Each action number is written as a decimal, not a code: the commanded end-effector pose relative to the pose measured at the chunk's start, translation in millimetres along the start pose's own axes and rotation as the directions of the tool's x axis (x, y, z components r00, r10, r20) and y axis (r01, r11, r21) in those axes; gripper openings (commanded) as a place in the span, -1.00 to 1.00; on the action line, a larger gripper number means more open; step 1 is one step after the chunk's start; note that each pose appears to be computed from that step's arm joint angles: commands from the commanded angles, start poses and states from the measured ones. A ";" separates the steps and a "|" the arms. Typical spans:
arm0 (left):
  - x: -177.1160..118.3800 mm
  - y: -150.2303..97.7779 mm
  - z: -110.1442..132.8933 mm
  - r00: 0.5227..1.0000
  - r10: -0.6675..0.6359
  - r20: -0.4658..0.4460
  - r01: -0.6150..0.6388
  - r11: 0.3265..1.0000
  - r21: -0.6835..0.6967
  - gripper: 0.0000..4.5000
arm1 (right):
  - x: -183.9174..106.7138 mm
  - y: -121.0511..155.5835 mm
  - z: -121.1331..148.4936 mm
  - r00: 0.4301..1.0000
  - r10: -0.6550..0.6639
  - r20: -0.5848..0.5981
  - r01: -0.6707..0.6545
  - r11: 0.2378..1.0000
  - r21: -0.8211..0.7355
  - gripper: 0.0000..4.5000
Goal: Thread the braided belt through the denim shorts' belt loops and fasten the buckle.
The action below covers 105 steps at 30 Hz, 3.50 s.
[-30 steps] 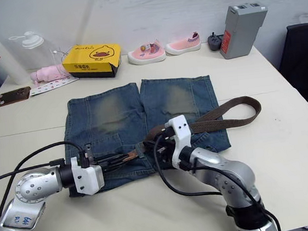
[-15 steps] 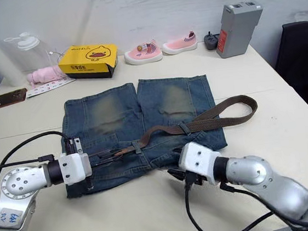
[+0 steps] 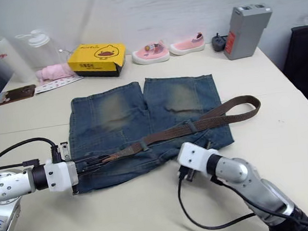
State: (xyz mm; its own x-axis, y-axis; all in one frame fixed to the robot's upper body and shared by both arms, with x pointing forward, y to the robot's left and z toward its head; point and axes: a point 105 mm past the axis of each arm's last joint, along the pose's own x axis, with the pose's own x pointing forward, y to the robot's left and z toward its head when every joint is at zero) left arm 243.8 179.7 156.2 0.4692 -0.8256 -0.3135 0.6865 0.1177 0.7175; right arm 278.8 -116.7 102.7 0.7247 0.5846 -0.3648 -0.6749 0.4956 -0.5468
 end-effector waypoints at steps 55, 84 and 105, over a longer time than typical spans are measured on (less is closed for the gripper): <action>11.0 -2.7 23.3 0.995 0.079 0.060 -0.089 0.978 0.190 -1.00 | 36.4 25.7 116.4 0.923 0.165 0.347 -0.313 -0.201 0.928 0.99; 9.1 1.0 23.1 0.992 0.112 0.066 -0.122 0.979 0.165 -0.47 | 37.5 3.2 123.2 0.918 0.065 0.391 -0.361 -0.273 0.892 -1.00; -34.2 -18.8 -2.6 0.978 0.201 -0.048 -0.189 0.783 -0.593 0.22 | 30.6 -9.2 80.6 0.938 -0.222 0.265 -0.298 -0.134 0.945 -1.00</action>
State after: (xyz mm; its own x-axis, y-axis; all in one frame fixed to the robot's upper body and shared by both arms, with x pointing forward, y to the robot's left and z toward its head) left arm 218.4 210.7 138.5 0.6284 -0.7441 -0.2268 0.7769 0.5856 0.2314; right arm 298.1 -50.3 146.2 0.7860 0.6137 -0.0748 -0.2144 0.3840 0.8981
